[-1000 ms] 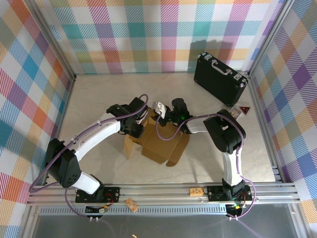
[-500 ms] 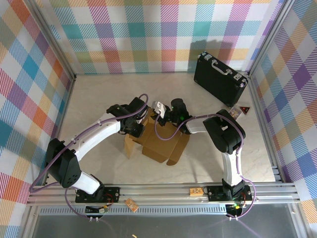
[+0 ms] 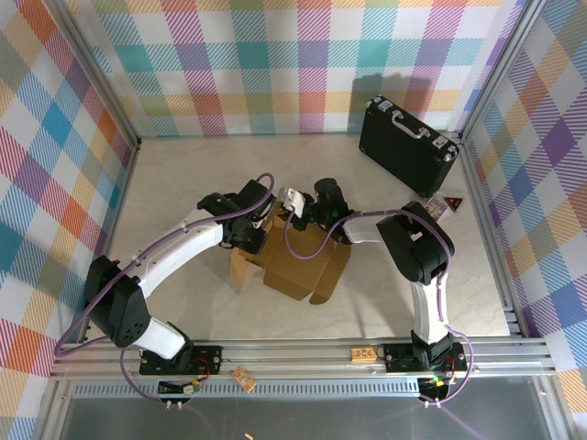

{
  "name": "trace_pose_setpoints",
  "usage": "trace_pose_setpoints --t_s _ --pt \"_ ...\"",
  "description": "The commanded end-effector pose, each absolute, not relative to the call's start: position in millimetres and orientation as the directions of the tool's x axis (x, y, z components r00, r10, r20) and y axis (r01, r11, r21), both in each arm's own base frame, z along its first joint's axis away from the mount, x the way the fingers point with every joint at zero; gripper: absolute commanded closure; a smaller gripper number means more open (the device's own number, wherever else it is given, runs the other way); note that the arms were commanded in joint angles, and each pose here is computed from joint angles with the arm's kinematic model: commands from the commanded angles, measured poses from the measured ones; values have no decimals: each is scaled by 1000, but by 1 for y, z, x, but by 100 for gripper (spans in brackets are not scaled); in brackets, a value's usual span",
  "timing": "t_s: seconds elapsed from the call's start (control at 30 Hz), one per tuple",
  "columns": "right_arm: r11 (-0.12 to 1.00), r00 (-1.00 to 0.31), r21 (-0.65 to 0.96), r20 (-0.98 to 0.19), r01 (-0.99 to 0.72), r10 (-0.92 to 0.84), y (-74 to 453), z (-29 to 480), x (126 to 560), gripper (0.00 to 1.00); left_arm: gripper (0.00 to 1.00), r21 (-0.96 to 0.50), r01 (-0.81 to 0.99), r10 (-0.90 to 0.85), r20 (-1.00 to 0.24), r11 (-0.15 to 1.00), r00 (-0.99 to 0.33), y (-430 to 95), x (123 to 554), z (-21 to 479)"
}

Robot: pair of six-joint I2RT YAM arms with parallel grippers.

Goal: Fold the paper box

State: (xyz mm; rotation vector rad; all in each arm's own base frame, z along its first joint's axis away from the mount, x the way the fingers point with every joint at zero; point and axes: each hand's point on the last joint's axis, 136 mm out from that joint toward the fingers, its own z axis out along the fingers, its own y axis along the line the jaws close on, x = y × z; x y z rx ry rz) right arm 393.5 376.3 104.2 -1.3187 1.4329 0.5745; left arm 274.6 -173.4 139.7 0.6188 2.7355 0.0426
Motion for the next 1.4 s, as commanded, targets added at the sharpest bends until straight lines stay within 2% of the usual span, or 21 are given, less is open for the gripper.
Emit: trace_pose_setpoints --t_s 0.0,0.07,0.23,0.47,0.6,0.67,0.8,1.0,1.17,1.37 --pt "276 163 -333 -853 -902 -495 364 79 408 86 62 60 468 470 -208 882 -858 -172 245 124" --pt "278 163 -334 -852 -901 -497 364 79 409 81 62 61 468 470 -208 882 -858 -171 245 125" --pt "280 164 -339 -849 -898 -503 364 78 411 79 62 61 468 470 -206 881 -858 -171 245 124" --pt "308 146 -346 -839 -886 -523 362 75 419 83 62 57 469 470 -207 881 -858 -172 245 124" --pt "395 115 -367 -838 -842 -533 356 79 436 91 62 50 469 469 -207 882 -859 -173 244 125" --pt "421 113 -378 -839 -825 -532 353 80 441 92 62 51 469 469 -207 881 -858 -173 244 125" --pt "440 115 -391 -838 -809 -533 354 83 443 88 62 50 471 470 -207 881 -858 -173 244 125" --pt "381 130 -351 -858 -856 -497 365 84 429 85 62 51 470 469 -210 881 -858 -173 245 126" --pt "337 135 -305 -886 -891 -445 373 92 414 77 62 59 468 469 -207 882 -858 -172 245 125" --pt "344 131 -299 -891 -890 -435 368 100 412 68 62 78 464 470 -202 882 -859 -168 246 124"
